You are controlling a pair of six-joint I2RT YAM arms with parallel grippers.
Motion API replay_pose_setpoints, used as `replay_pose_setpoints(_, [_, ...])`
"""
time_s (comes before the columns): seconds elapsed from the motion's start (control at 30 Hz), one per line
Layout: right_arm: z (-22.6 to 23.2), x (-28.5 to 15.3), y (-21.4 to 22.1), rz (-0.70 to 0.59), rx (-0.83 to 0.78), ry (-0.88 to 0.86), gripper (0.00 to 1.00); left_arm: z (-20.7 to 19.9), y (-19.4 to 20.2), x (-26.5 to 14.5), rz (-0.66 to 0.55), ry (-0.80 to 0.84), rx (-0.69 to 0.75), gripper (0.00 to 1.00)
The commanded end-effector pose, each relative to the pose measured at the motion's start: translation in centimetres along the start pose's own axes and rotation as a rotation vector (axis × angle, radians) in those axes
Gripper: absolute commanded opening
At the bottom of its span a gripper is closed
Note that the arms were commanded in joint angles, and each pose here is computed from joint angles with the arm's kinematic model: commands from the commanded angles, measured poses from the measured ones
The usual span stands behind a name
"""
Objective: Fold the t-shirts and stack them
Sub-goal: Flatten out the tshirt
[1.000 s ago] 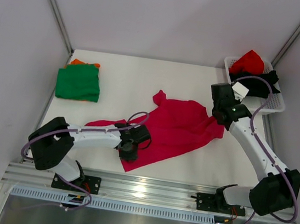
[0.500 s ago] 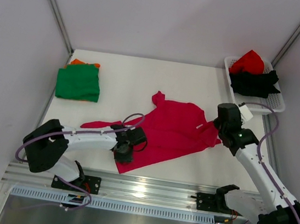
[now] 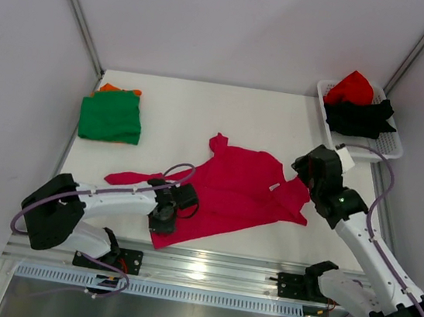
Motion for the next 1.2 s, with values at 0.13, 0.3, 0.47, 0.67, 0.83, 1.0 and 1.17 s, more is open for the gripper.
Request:
replay_pose_setpoints(0.13, [1.3,1.3,8.6,0.348,-0.429,-0.015,0.53,-0.3,-1.0,-0.1,0.007,-0.054,0.033,0.29])
replay_pose_setpoints(0.3, [0.7,1.4,12.7,0.157,-0.900,0.280,0.53,-0.2,-0.7,0.2,0.017,-0.057,0.036,0.29])
replay_pose_setpoints(0.47, [1.5,2.6,14.9,0.041,-1.050,0.397,0.53,0.0,-0.5,0.4,0.024,-0.066,0.032,0.29])
replay_pose_setpoints(0.67, [0.8,3.1,14.6,-0.180,-1.245,0.642,0.55,0.0,-0.4,0.4,0.023,-0.052,0.028,0.29])
replay_pose_setpoints(0.83, [-0.7,4.6,16.0,-0.109,-1.303,0.728,0.56,0.1,-0.4,0.1,0.015,-0.050,0.035,0.29])
replay_pose_setpoints(1.0, [-1.4,5.7,15.9,-0.049,-1.239,0.780,0.58,0.4,-0.6,-0.7,-0.013,-0.044,0.030,0.29])
replay_pose_setpoints(1.17, [-3.1,6.9,14.1,-0.044,-1.210,0.877,0.58,0.6,-0.5,-0.8,-0.020,-0.039,0.033,0.29])
Point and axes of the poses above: each gripper's point midway between its finger pads, its own x axis out along the fingers, its own z axis along the line the jaws close on, y = z × x, the point moved 9 cm from there along -x, back along the fingers, and after that the axes turned 12 degrees about x, right-handed, at the moved point
